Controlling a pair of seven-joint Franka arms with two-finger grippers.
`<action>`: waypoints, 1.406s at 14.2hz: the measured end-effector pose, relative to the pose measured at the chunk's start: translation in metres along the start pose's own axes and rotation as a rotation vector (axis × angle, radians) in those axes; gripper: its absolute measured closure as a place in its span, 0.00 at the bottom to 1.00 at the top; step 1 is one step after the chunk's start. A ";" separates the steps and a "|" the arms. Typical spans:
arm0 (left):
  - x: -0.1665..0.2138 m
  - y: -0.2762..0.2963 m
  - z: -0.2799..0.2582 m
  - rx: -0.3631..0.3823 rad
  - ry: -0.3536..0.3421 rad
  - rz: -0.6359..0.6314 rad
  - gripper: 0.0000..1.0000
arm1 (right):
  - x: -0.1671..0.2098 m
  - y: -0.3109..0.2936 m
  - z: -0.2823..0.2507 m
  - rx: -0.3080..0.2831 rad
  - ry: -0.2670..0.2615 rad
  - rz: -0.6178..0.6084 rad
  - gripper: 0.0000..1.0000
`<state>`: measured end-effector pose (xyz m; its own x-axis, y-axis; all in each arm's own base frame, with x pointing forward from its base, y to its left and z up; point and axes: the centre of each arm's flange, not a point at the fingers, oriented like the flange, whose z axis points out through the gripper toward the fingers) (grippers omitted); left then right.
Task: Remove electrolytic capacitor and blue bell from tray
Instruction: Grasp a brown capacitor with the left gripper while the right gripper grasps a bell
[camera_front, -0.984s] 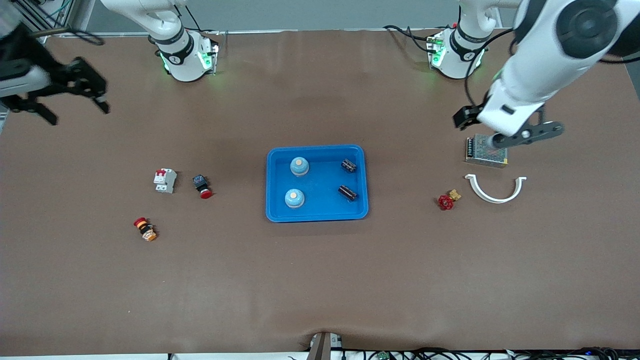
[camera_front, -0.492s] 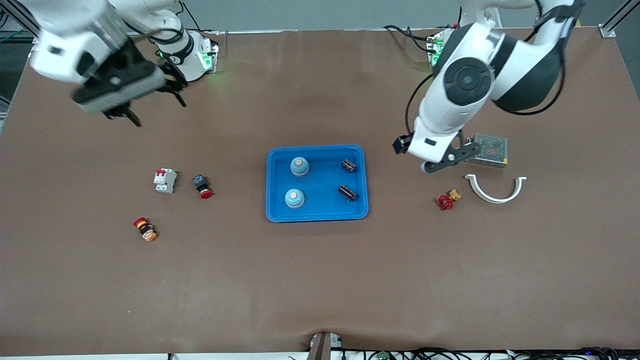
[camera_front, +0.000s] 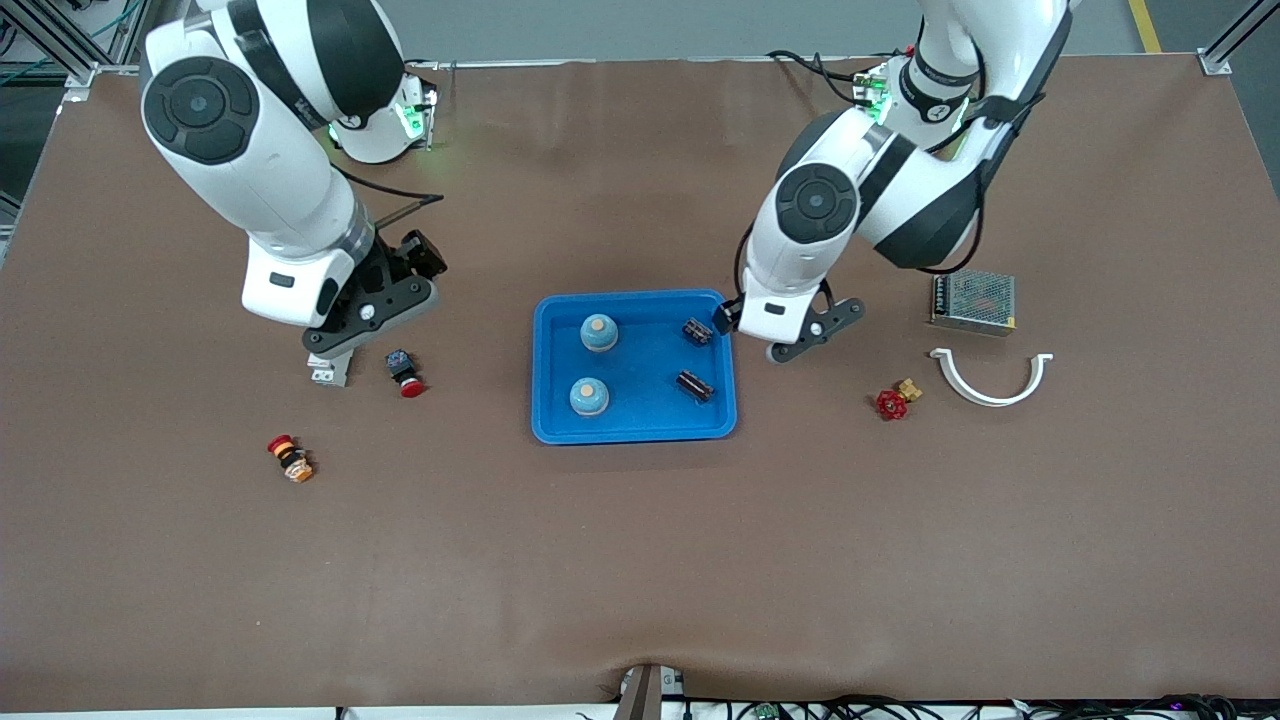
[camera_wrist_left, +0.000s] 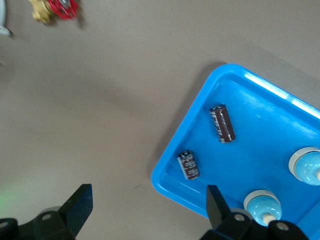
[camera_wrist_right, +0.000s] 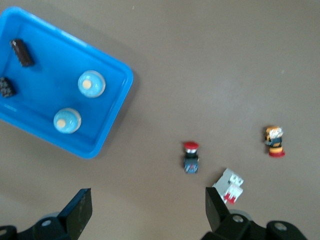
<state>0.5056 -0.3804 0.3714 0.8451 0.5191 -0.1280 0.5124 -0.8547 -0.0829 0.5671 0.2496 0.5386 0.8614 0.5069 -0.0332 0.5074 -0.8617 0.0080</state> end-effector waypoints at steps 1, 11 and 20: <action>-0.005 0.006 0.011 -0.004 -0.005 -0.017 0.00 | 0.001 0.002 0.001 -0.001 0.003 -0.017 0.00; -0.040 0.040 0.134 -0.019 -0.068 -0.211 0.25 | 0.021 -0.037 0.071 0.045 0.025 0.268 0.00; -0.042 0.046 0.193 -0.011 -0.105 -0.364 0.41 | 0.022 -0.132 0.156 0.053 0.030 0.452 0.00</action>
<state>0.4641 -0.4404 0.1827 0.5877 0.7857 -0.1932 0.7782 -0.6142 -0.1307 0.5148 0.3708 0.3810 0.9968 0.0790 -0.0089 0.0786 -0.9962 -0.0366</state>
